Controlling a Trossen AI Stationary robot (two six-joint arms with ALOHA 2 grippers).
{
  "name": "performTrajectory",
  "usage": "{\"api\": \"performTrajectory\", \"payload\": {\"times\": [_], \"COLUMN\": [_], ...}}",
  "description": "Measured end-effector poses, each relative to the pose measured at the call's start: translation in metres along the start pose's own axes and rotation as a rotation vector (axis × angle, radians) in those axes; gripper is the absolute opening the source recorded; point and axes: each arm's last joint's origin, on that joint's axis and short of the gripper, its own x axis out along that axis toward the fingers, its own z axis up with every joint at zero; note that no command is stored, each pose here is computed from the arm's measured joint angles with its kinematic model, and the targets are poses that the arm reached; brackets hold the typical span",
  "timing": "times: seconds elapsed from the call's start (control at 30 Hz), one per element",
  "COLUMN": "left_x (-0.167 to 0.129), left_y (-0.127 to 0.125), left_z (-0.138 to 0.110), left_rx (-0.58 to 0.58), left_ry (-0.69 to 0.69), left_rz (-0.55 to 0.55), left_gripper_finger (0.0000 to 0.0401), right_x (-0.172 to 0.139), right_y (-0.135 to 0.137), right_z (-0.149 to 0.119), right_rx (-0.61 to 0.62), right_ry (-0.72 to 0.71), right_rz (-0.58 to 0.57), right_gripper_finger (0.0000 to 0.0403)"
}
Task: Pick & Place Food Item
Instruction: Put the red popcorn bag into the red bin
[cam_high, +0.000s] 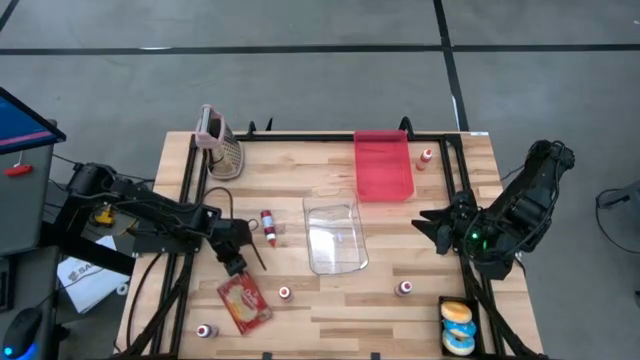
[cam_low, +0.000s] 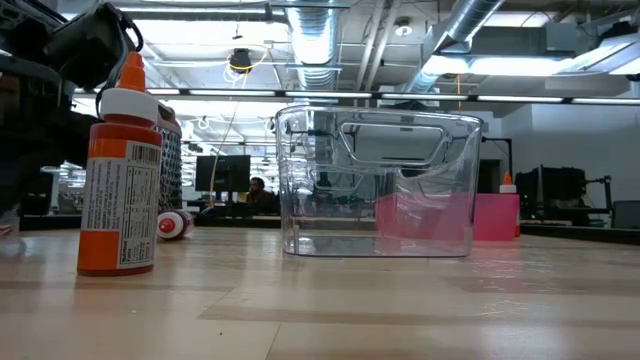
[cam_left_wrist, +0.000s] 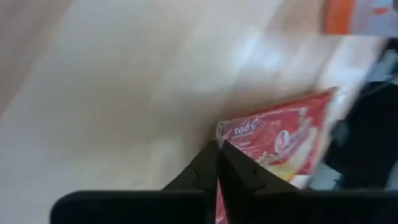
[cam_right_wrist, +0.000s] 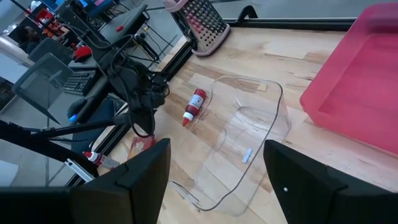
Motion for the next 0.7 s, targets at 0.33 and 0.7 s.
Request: {"api": "performTrajectory", "payload": {"times": [0.33, 0.7], "left_x": [-0.021, -0.051], "left_y": [-0.022, -0.049], "left_z": [-0.001, -0.013], "left_rx": [0.056, 0.092], "left_ry": [-0.099, -0.094], "left_rz": [-0.182, -0.166], "left_gripper_finger": [0.0001, 0.0000], "right_x": [0.000, 0.000], "right_y": [0.001, 0.001], "right_z": [0.000, 0.000], "right_rx": [0.008, 0.008], "right_ry": [0.001, -0.001], "right_rz": [0.006, 0.006], "right_gripper_finger": [0.0249, 0.0249]}}
